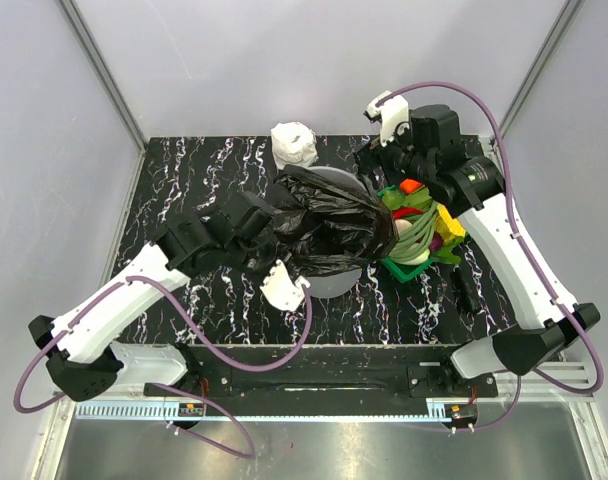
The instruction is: Put the trash bags into the trash bin
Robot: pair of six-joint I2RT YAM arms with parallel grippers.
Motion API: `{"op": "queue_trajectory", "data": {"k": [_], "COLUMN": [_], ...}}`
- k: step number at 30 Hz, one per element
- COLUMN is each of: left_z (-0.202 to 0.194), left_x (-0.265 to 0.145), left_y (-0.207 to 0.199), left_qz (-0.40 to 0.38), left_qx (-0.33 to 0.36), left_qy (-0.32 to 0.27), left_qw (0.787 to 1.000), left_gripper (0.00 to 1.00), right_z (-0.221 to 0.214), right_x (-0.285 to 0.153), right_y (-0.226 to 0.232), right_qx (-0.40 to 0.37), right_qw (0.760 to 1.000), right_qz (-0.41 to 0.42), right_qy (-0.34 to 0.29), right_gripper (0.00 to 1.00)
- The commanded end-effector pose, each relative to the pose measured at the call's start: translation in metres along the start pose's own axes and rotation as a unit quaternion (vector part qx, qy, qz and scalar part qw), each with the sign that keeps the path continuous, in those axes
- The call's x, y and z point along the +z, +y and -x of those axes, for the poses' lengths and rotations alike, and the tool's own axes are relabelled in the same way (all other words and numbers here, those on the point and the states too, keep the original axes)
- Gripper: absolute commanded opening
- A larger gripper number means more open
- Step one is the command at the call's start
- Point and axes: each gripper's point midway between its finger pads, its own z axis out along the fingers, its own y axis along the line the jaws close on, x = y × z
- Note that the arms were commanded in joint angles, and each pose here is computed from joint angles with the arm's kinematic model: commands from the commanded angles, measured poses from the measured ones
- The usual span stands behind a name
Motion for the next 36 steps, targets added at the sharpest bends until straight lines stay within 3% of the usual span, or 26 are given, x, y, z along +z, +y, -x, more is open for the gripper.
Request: {"op": "queue_trajectory", "data": {"k": [1, 13, 29, 36], "left_z": [-0.016, -0.028, -0.036, -0.038], "left_x": [-0.01, -0.034, -0.029, -0.029], "left_y": [-0.032, -0.008, -0.014, -0.019], "left_qz": [-0.1, -0.114, -0.113, -0.11], "left_qx": [0.069, 0.16, 0.167, 0.158], "left_qy": [0.041, 0.095, 0.11, 0.114], "left_qw": [0.992, 0.976, 0.973, 0.975], "left_gripper": [0.02, 0.0, 0.0, 0.0], "right_z": [0.016, 0.009, -0.032, -0.039], "right_x": [-0.002, -0.006, 0.019, 0.029], "right_y": [0.019, 0.053, 0.056, 0.059], "right_qx": [0.021, 0.054, 0.06, 0.066], "right_qw": [0.998, 0.988, 0.984, 0.98], "right_qz": [0.052, 0.142, 0.151, 0.163], "right_qy": [-0.011, 0.02, 0.079, 0.092], "right_gripper": [0.97, 0.93, 0.83, 0.7]}}
